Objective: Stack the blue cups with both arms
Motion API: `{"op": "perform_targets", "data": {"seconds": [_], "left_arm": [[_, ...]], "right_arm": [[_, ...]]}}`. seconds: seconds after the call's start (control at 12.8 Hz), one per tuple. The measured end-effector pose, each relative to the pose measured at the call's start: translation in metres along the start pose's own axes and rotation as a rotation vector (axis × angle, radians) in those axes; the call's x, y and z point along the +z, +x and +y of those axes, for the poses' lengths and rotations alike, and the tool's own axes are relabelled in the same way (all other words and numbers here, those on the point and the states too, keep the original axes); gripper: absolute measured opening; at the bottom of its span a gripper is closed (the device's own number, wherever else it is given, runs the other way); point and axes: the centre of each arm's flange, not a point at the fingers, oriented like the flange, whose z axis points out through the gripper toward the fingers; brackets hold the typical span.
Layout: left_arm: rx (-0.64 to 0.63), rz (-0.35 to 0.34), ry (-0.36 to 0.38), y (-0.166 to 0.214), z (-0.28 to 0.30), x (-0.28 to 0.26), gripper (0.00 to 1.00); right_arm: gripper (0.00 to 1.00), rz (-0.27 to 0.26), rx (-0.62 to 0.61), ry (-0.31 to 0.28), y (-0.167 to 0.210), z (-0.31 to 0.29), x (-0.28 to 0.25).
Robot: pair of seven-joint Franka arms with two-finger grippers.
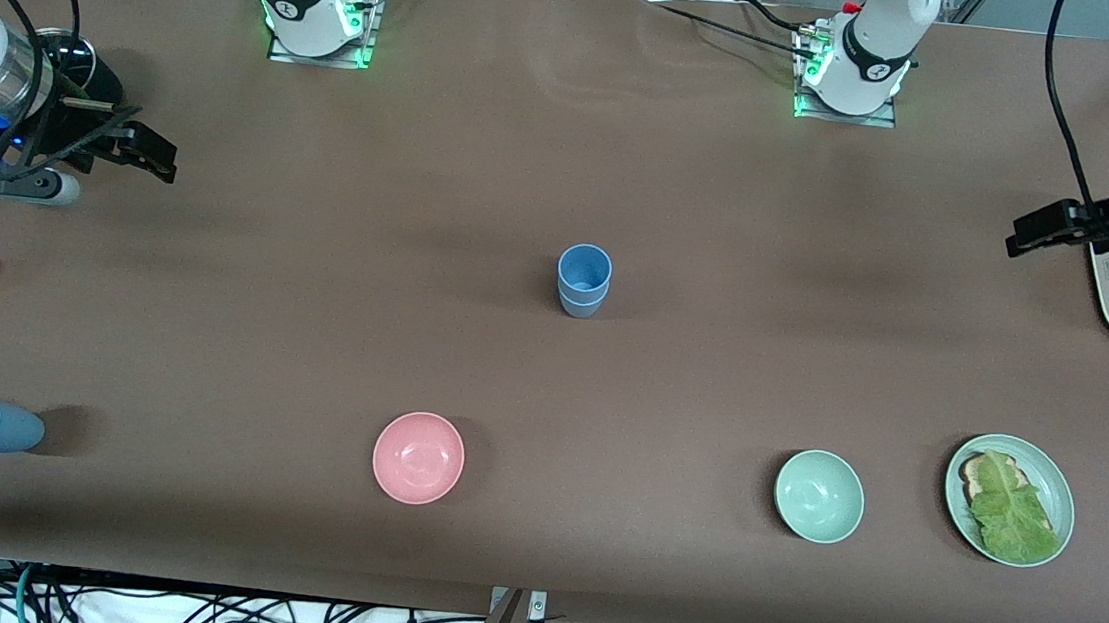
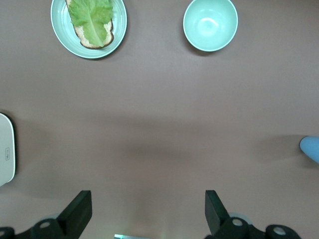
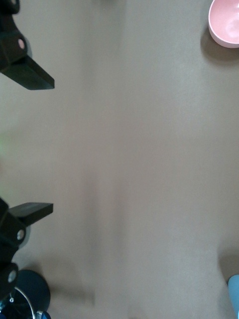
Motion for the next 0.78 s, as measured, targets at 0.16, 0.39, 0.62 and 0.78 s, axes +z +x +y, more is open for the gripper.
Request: {"op": "perform_targets", "data": {"seconds": [0.16, 0.39, 0.62, 0.78], "left_arm": [[0.008, -0.005, 0.002, -0.0075, 0.0006, -0.0022, 1.0], [0.02, -0.005, 0.003, -0.01, 0.0037, -0.0022, 1.0], [0.027, -0.005, 0.003, -0.0102, 0.0051, -0.002, 1.0], [0.048, -0.004, 0.003, -0.0101, 0.0052, -0.002, 1.0]], "right_arm": [[1.0, 0.002, 0.0, 0.0, 0.0, 0.0, -0.0012], [1.0, 0.009, 0.0, 0.001, 0.0001, 0.0, -0.0049], [1.0, 0.009, -0.001, 0.001, 0.0, 0.0001, -0.0052], [1.0, 0.014, -0.001, 0.001, 0.0002, 0.0001, -0.0076]]}}
